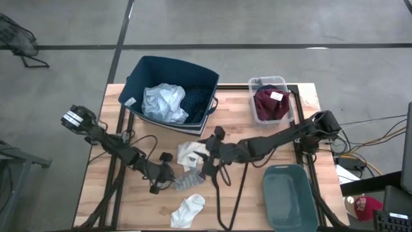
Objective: Pick & Place Cloths
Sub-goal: Put the gray sock into the dark blue bin
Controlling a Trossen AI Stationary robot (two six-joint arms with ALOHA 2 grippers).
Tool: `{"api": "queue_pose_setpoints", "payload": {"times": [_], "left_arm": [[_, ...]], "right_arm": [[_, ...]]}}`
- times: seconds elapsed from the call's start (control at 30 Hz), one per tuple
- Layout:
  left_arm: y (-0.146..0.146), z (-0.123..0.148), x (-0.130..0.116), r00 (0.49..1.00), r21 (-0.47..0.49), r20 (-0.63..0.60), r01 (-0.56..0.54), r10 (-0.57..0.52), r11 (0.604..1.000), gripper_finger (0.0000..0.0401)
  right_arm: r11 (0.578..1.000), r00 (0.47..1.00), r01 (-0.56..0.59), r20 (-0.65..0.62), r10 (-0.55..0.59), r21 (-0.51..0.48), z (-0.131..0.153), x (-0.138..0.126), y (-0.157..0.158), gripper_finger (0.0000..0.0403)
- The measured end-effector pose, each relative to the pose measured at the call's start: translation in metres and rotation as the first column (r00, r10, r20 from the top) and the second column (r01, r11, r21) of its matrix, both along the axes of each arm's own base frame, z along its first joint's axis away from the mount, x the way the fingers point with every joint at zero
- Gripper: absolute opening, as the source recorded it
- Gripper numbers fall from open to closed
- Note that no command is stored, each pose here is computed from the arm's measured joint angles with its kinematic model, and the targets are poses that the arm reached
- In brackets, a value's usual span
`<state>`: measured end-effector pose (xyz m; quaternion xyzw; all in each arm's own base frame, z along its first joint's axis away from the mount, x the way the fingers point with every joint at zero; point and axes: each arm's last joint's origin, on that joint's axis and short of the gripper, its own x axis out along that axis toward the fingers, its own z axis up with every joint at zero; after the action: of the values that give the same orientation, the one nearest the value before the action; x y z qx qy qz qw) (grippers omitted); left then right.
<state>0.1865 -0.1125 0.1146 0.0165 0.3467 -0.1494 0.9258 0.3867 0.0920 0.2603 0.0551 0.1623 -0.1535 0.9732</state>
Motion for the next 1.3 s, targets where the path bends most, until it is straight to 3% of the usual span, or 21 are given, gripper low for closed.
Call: {"api": "queue_pose_setpoints", "payload": {"times": [0.2, 0.37, 0.63, 0.97, 1.3], "left_arm": [[0.0, 0.024, 0.004, 0.993, -0.006, 0.111, 0.027, -0.026, 1.0, 0.0028], [0.003, 0.046, 0.006, 0.973, 0.015, 0.231, -0.021, 0.017, 1.0, 0.0025], [0.007, 0.061, 0.005, 0.943, 0.023, 0.318, -0.113, 0.1, 0.993, 0.0024], [0.009, 0.067, 0.006, 0.912, 0.023, 0.37, -0.196, 0.174, 0.98, 0.0027], [0.007, 0.072, 0.007, 0.895, -0.01, 0.416, -0.171, 0.159, 0.985, 0.0027]], "right_arm": [[0.99, 0.989, -0.139, -0.052, 0.138, -0.019, -0.002, 0.006, 0.026, 0.0191], [0.978, 0.972, -0.21, -0.113, 0.208, -0.007, -0.026, 0.009, 0.047, 0.0183], [0.984, 0.97, -0.175, -0.167, 0.175, 0.015, -0.058, 0.023, 0.055, 0.0209], [0.984, 0.97, -0.176, -0.168, 0.175, 0.007, -0.066, 0.044, 0.061, 0.0246], [0.989, 0.972, -0.147, -0.181, 0.147, 0.012, -0.066, 0.048, 0.052, 0.0193]]}}
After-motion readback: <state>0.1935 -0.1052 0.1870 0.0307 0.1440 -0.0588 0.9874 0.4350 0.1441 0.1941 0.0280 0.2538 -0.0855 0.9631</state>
